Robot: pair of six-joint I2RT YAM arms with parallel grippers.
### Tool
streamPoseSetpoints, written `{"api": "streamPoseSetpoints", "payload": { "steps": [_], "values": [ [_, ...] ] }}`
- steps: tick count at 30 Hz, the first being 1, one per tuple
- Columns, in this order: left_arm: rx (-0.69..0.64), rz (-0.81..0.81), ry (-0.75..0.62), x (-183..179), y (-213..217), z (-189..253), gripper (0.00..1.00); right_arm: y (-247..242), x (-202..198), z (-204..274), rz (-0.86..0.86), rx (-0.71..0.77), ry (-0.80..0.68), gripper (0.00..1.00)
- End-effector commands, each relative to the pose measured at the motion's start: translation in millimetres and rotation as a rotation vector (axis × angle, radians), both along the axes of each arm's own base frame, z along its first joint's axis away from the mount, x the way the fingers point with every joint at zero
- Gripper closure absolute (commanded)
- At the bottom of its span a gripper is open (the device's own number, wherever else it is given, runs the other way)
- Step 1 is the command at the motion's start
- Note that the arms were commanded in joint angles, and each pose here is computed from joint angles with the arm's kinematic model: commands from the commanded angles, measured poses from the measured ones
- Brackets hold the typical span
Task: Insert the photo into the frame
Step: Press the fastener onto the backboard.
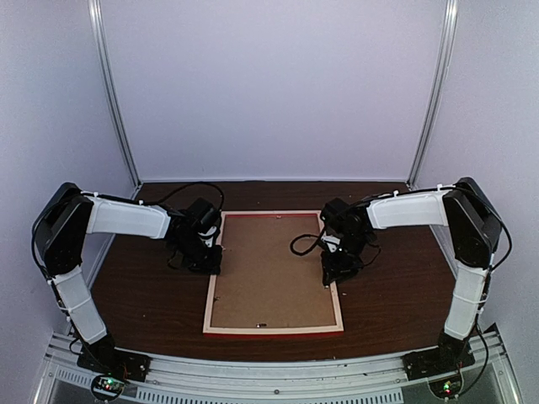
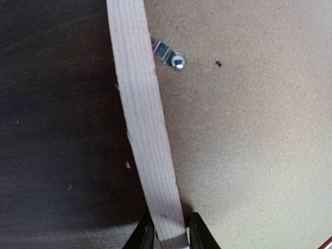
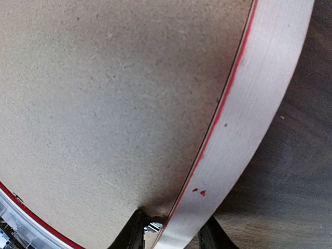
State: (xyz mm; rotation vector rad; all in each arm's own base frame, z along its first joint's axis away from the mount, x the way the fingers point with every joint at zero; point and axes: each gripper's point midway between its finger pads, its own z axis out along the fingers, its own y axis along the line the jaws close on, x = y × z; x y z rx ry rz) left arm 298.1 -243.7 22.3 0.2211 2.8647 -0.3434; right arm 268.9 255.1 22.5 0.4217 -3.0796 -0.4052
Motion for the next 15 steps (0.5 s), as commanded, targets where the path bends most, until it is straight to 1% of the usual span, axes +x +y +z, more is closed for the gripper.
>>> {"api": "streamPoseSetpoints", "payload": {
  "steps": [1, 10, 15],
  "values": [
    [0.008, -0.051, 0.050, -14.6, -7.1, -24.3, 0.76, -6.3, -3.6, -25.6, 0.003, -0.037, 0.022, 0.68],
    [0.010, -0.050, 0.048, -14.0, -7.0, -23.9, 0.76, -12.7, -8.2, -29.6, -0.015, -0.049, 0.052, 0.73],
    [0.010, -0.049, 0.049, -13.9, -7.2, -23.7, 0.75, -11.0, -10.6, -30.0, 0.007, -0.037, 0.065, 0.75]
  ]
}}
